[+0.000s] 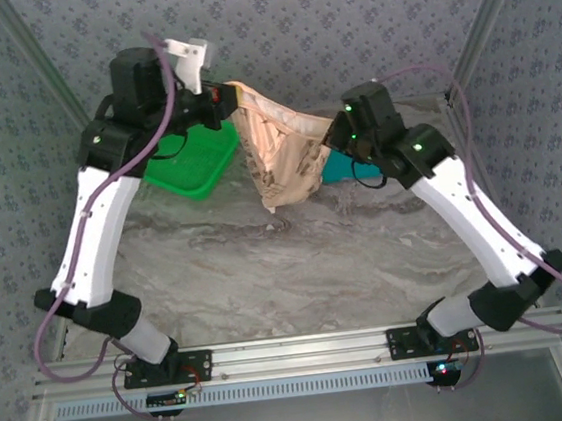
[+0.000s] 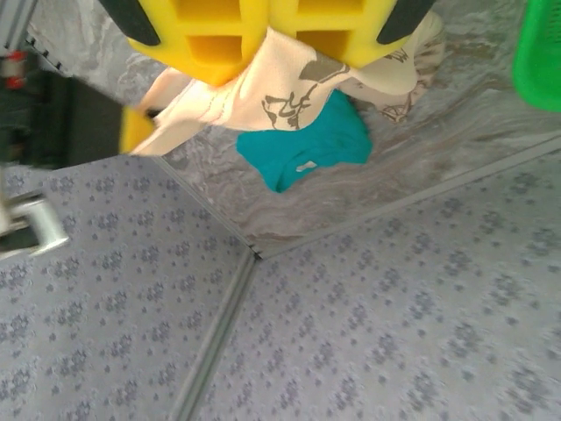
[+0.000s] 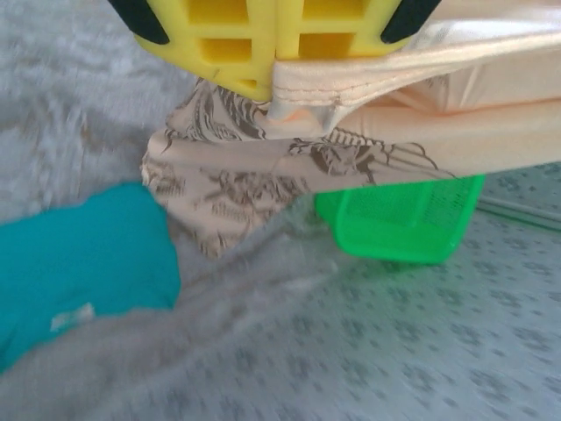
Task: Fold the inside-out t-shirt
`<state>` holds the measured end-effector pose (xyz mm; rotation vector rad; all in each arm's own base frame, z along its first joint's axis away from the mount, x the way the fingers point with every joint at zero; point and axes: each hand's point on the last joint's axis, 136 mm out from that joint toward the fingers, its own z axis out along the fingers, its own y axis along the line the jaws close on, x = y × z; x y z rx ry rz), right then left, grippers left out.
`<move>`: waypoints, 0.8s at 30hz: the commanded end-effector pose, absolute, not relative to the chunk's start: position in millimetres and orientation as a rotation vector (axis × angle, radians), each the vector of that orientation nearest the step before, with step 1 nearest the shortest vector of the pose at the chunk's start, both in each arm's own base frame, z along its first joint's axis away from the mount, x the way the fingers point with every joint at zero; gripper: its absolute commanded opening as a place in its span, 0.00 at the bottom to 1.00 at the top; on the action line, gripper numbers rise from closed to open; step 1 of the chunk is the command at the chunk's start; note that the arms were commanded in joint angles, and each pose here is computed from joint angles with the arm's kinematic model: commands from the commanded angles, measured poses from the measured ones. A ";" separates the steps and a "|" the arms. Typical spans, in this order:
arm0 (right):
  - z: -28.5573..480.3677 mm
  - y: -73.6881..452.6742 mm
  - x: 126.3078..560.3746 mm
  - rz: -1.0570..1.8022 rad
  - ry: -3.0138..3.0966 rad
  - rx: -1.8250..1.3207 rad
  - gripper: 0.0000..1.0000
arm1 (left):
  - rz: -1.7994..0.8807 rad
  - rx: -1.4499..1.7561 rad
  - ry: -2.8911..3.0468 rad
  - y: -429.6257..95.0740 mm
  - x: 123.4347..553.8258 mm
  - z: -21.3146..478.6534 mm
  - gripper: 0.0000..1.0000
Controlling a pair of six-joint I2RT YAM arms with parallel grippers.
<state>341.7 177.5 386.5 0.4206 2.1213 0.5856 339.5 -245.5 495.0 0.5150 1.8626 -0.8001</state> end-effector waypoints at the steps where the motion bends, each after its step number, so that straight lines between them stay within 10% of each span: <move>1: 468.7 164.3 320.0 0.534 1.890 0.254 0.00 | -0.821 0.512 1.751 -228.9 304.6 531.5 0.00; 13: 576.3 163.1 260.6 0.544 1.601 0.191 0.00 | -0.930 0.599 1.688 -230.7 249.0 552.6 0.00; 24: 543.0 146.3 391.5 0.512 1.697 0.321 0.00 | -0.774 0.487 1.767 -217.8 363.2 526.2 0.00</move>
